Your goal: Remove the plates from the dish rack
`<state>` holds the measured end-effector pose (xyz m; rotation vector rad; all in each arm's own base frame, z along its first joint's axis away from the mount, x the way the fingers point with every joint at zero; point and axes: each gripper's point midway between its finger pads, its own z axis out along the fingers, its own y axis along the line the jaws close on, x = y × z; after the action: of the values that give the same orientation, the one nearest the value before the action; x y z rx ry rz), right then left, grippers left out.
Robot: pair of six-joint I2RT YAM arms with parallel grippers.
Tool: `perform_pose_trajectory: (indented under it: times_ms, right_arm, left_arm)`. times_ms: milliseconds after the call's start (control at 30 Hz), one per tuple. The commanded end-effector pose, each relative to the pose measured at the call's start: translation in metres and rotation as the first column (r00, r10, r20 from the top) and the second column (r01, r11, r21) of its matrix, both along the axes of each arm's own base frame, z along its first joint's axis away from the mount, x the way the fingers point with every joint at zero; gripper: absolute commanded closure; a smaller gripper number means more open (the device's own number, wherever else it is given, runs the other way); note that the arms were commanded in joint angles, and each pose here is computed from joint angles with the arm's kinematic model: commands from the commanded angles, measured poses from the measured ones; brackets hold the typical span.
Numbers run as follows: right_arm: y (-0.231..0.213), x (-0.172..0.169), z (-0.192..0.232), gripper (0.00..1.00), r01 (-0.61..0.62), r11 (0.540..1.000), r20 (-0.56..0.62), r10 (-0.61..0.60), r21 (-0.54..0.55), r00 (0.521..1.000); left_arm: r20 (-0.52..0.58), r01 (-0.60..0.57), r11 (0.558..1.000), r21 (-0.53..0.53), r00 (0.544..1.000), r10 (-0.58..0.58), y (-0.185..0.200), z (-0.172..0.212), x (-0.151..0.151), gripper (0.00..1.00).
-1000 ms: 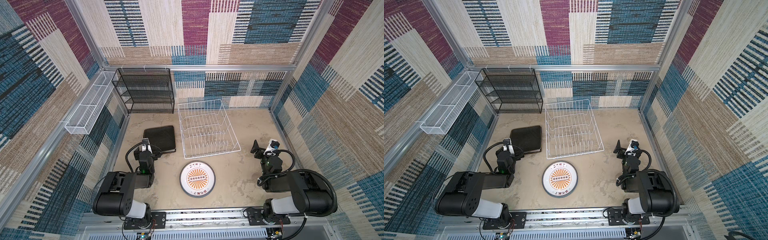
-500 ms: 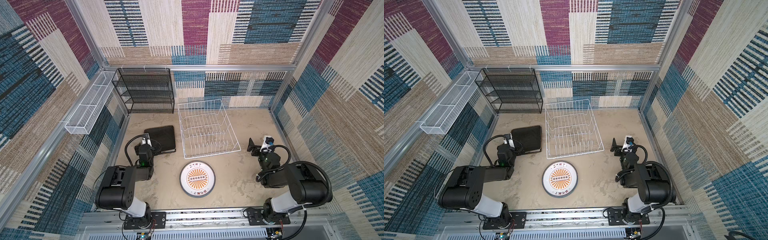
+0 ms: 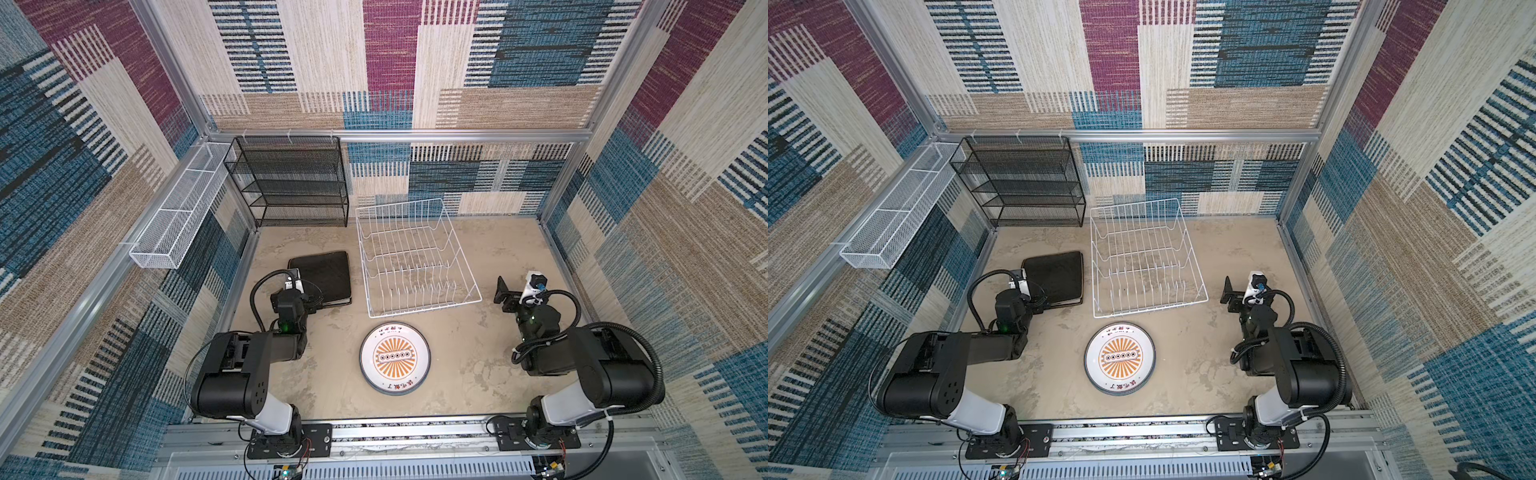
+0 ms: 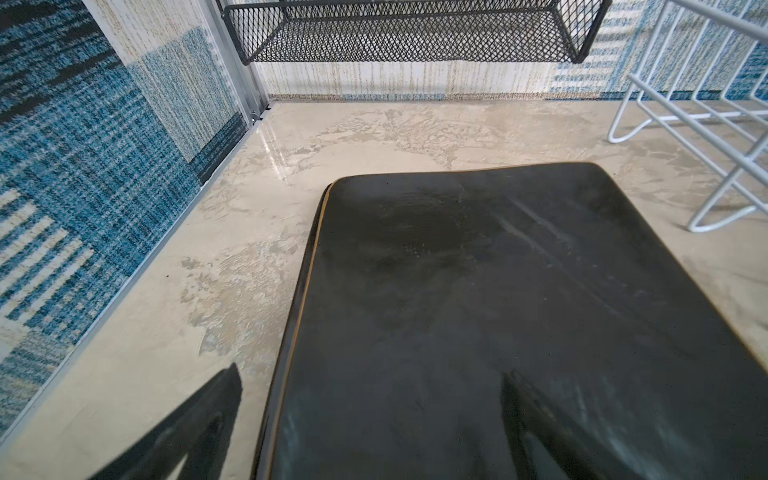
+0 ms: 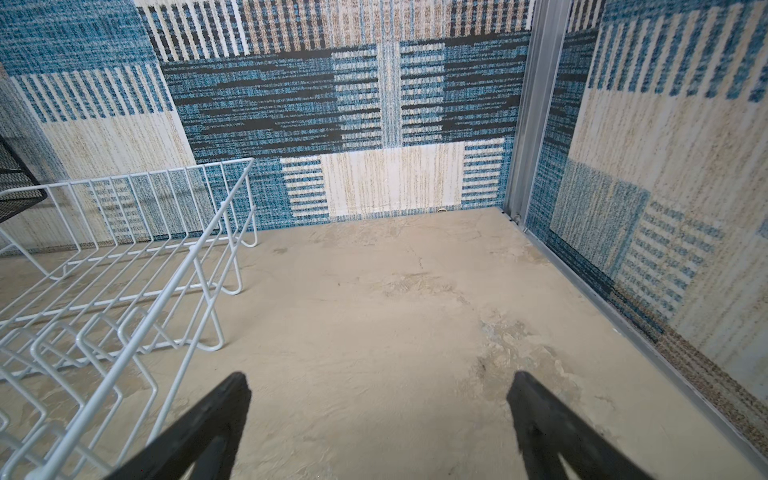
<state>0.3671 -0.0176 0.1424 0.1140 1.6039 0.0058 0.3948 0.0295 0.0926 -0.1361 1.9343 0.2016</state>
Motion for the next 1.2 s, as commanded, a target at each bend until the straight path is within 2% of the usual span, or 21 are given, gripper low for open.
perform_pose_trajectory:
  times_ms: [0,733,767,800,833,867,933,967,1000,1033,1067,1100,1167]
  right_arm:
    - [0.000,0.000,0.003,0.01,0.000,1.000,0.012,0.000,-0.010,1.000]
    - [0.001,0.001,0.004,0.01,-0.001,1.000,0.016,0.002,-0.011,1.000]
    - [0.000,0.000,0.004,0.01,0.000,1.000,0.016,0.000,-0.010,1.000]
    - [0.001,0.001,0.004,0.01,-0.001,1.000,0.014,0.001,-0.010,1.000]
    - [0.002,0.001,0.004,0.06,-0.010,1.000,0.013,0.010,-0.011,1.000]
    - [0.008,0.003,0.003,0.26,-0.043,0.999,0.006,0.043,-0.024,0.999]
    - [0.025,0.009,0.001,0.98,-0.148,0.987,-0.018,0.147,-0.059,0.989]
    - [0.024,0.008,0.001,1.00,-0.145,0.988,-0.016,0.144,-0.058,0.989]
    - [0.024,0.009,0.001,1.00,-0.144,0.988,-0.017,0.143,-0.057,0.990]
    - [0.024,0.008,0.000,1.00,-0.143,0.988,-0.020,0.142,-0.056,0.990]
    - [0.024,0.009,0.001,0.18,-0.139,0.989,-0.016,0.138,-0.057,0.990]
    - [0.022,0.009,0.000,0.01,-0.133,0.990,-0.019,0.132,-0.055,0.991]
    - [0.023,0.009,0.001,0.01,-0.134,0.990,-0.017,0.133,-0.054,0.991]
  left_arm:
    - [0.016,0.005,1.000,-0.008,1.000,-0.005,-0.001,0.005,0.003,0.01]
    - [0.007,0.026,0.999,-0.031,1.000,-0.025,-0.001,0.003,0.004,0.00]
    - [0.005,0.049,0.998,-0.031,0.999,-0.049,-0.005,0.002,0.005,0.15]
    - [0.000,0.087,0.996,-0.032,0.996,-0.087,-0.011,0.002,0.006,0.39]
    - [-0.007,0.119,0.992,-0.033,0.993,-0.119,-0.016,0.001,0.007,0.82]
    - [-0.005,0.120,0.992,-0.033,0.993,-0.120,-0.016,0.002,0.007,1.00]
    - [-0.003,0.117,0.993,-0.032,0.993,-0.117,-0.015,0.002,0.007,1.00]
    - [-0.005,0.117,0.993,-0.032,0.993,-0.117,-0.015,0.001,0.007,0.66]
    - [-0.006,0.117,0.993,-0.033,0.993,-0.118,-0.015,0.001,0.007,0.02]
    - [-0.005,0.117,0.993,-0.033,0.993,-0.117,-0.015,0.001,0.007,0.00]
    - [-0.005,0.117,0.993,-0.034,0.993,-0.117,-0.015,0.002,0.007,0.00]
    - [-0.003,0.116,0.993,-0.034,0.993,-0.116,-0.015,0.002,0.007,0.00]
    - [-0.004,0.117,0.993,-0.034,0.993,-0.117,-0.015,0.002,0.007,0.00]
